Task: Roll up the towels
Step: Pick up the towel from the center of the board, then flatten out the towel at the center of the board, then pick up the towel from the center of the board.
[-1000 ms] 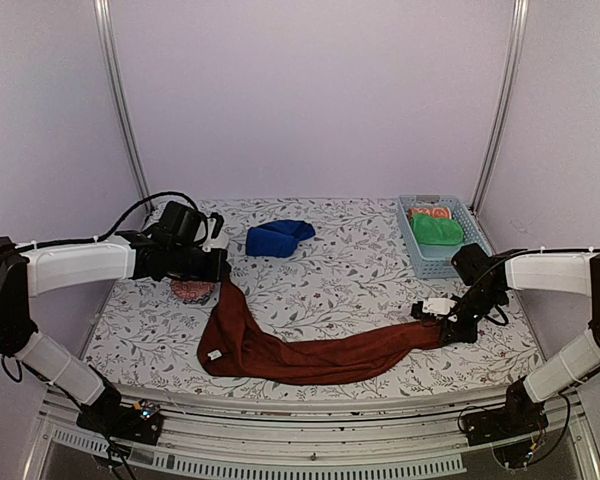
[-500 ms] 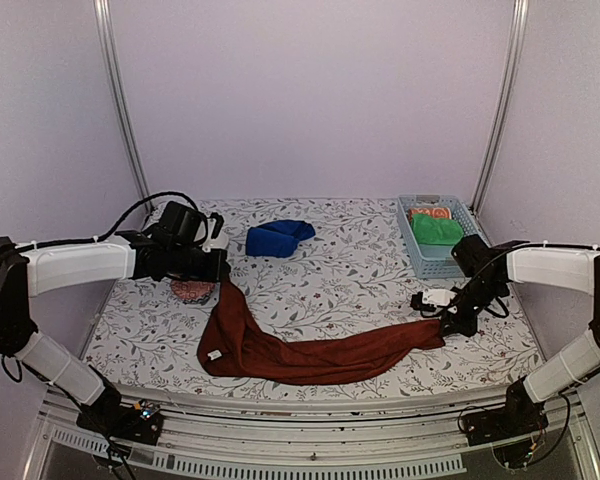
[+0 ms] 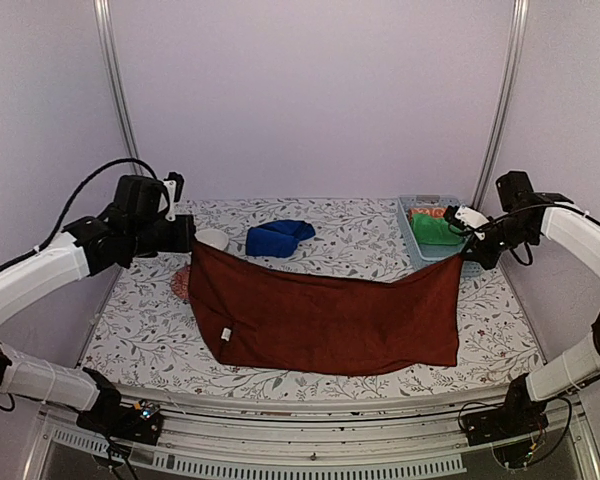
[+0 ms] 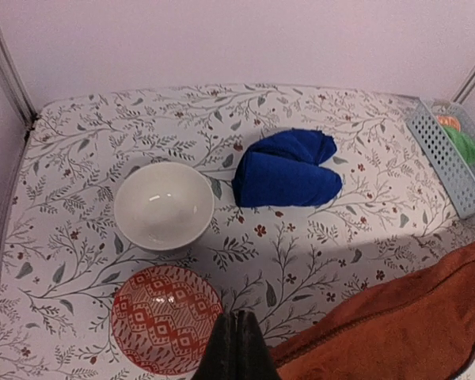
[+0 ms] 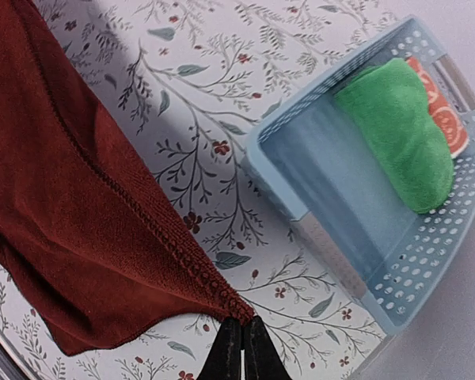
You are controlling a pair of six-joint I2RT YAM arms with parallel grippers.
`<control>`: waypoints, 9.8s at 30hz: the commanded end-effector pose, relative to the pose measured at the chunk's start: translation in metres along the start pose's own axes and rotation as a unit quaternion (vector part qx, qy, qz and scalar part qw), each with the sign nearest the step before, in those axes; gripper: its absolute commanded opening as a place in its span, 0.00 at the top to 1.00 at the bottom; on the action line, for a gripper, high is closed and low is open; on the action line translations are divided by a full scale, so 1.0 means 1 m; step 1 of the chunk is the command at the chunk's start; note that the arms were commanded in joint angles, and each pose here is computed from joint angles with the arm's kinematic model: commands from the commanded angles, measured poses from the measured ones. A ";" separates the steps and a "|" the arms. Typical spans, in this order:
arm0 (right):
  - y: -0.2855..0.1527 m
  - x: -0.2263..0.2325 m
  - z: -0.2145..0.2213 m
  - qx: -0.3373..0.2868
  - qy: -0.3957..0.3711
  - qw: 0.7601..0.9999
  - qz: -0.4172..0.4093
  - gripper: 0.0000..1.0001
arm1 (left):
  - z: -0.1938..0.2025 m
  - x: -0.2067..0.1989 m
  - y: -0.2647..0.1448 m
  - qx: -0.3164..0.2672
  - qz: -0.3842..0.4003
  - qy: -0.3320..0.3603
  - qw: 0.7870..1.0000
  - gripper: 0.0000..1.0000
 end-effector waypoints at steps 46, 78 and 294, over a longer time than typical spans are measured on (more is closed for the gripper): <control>0.053 -0.009 0.073 0.071 0.051 0.995 0.045 0.95 | 0.054 0.046 0.062 0.113 -0.116 -0.003 0.987 1.00; 0.071 -0.007 0.054 0.059 0.117 0.991 -0.006 0.78 | 0.099 0.027 0.045 0.241 0.015 -0.076 0.968 1.00; 0.147 -0.092 0.090 0.068 0.265 0.961 -0.042 0.93 | 0.153 0.074 0.149 0.304 0.002 -0.128 0.944 0.92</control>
Point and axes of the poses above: each gripper's point midway between its finger pads, its own y axis out along the fingers, its own x axis along the line the jaws close on, z = x × y, the point moved 6 cm from there along -y, back along the fingers, and after that the axes turned 7 degrees about -y, right-handed, at the moved point
